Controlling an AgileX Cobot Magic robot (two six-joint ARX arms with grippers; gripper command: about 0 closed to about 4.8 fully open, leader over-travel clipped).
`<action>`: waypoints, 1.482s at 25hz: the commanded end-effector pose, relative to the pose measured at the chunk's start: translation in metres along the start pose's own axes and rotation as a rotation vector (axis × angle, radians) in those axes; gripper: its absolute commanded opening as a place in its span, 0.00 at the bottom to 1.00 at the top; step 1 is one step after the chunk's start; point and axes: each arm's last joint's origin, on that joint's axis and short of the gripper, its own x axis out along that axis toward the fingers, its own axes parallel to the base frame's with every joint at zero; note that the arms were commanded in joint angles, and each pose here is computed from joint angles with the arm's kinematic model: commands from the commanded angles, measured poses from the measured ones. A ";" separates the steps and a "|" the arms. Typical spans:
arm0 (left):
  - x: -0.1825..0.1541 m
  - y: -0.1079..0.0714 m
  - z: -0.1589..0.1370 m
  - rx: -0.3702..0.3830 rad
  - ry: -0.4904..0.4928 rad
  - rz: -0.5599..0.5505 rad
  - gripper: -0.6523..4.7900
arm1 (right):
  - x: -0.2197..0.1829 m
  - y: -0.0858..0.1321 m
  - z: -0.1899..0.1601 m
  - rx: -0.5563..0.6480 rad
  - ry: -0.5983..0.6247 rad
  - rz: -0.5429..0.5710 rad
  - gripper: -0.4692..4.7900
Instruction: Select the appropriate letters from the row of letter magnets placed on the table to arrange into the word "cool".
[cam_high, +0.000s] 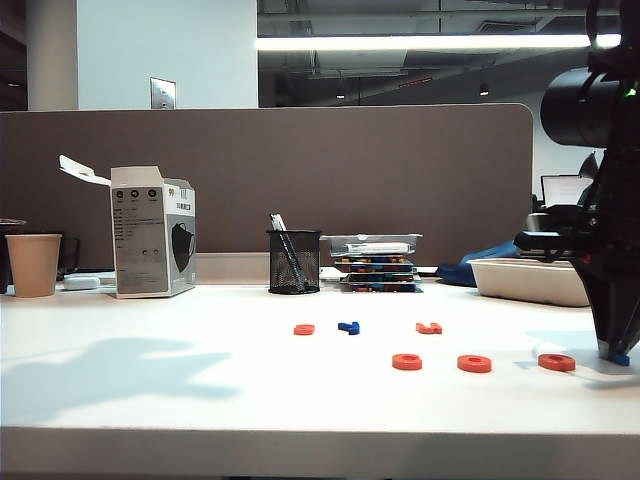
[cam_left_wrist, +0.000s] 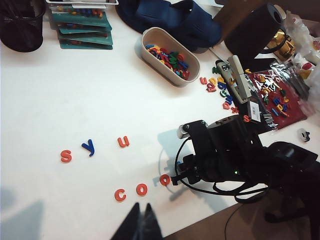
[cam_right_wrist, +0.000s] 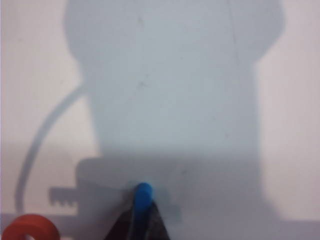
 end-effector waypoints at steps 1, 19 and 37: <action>-0.002 -0.001 0.001 0.002 -0.011 -0.012 0.11 | 0.006 -0.001 -0.007 0.001 0.038 -0.012 0.07; -0.002 0.000 0.000 0.003 -0.002 -0.006 0.11 | 0.007 -0.003 -0.016 0.004 0.115 -0.005 0.07; -0.002 0.000 0.000 0.004 -0.002 -0.006 0.11 | 0.004 -0.003 -0.015 0.004 0.111 -0.005 0.23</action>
